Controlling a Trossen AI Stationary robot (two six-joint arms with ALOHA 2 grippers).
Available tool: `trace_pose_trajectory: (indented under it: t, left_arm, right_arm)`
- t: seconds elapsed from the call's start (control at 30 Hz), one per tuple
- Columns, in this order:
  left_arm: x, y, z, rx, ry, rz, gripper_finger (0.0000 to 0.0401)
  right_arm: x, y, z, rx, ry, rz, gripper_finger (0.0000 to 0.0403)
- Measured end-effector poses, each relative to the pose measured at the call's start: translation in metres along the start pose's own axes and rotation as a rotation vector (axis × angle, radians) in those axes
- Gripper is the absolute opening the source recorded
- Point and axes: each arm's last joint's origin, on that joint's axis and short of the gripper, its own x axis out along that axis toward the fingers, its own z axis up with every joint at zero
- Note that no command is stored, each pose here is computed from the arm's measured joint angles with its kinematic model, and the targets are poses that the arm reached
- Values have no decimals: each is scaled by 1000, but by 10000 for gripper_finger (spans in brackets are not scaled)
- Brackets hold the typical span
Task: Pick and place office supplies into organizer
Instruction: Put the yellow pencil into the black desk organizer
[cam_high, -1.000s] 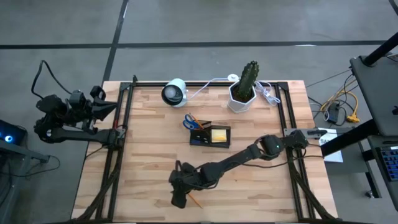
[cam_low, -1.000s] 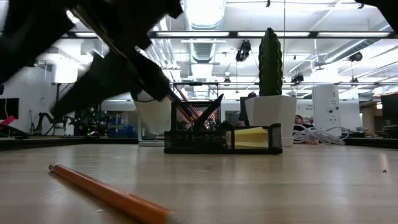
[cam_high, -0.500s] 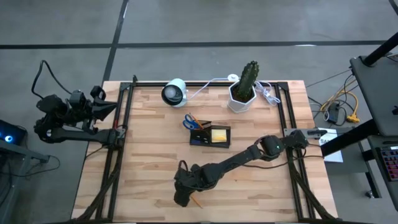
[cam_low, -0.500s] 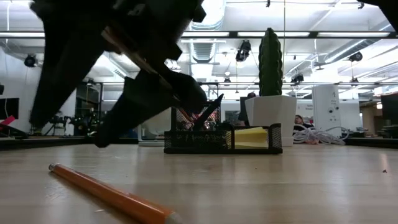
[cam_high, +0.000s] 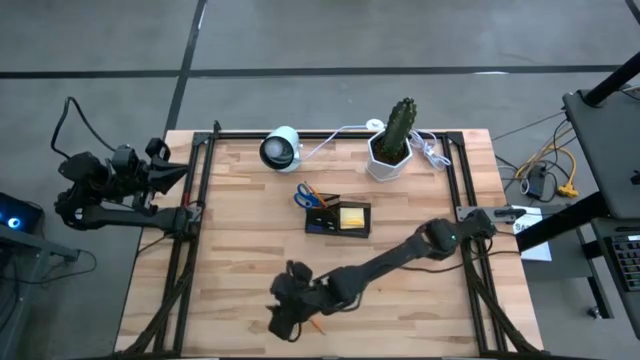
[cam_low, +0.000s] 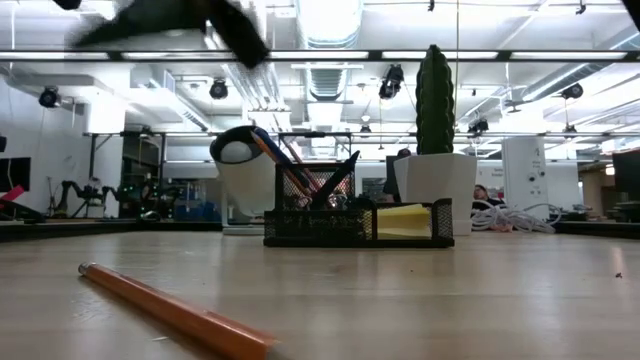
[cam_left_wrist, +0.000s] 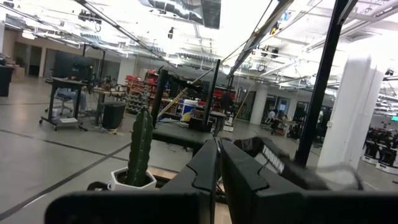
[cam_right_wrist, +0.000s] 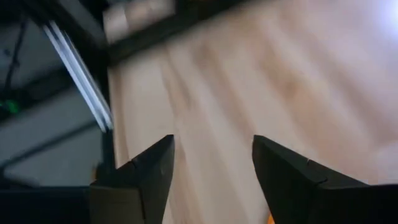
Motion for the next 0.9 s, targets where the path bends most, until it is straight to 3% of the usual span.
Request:
trace_pose_trajectory:
  t: [0.13,0.4,0.47,0.7,0.9]
  left_arm:
    - [0,0,-1,0,2,0,6]
    - [8,0,-9,5,41,7,6]
    - [11,0,-11,7,53,9,6]
    - [29,-2,-16,17,112,13,6]
    - [62,-8,-17,64,114,6,6]
  right_arm:
    - [-39,9,36,-77,-151,-2,165]
    - [-145,9,113,-306,-389,62,22]
    - [-171,7,122,-355,-421,70,14]
    - [-254,-23,123,-433,-431,71,8]
    - [-308,-66,86,-426,-492,143,8]
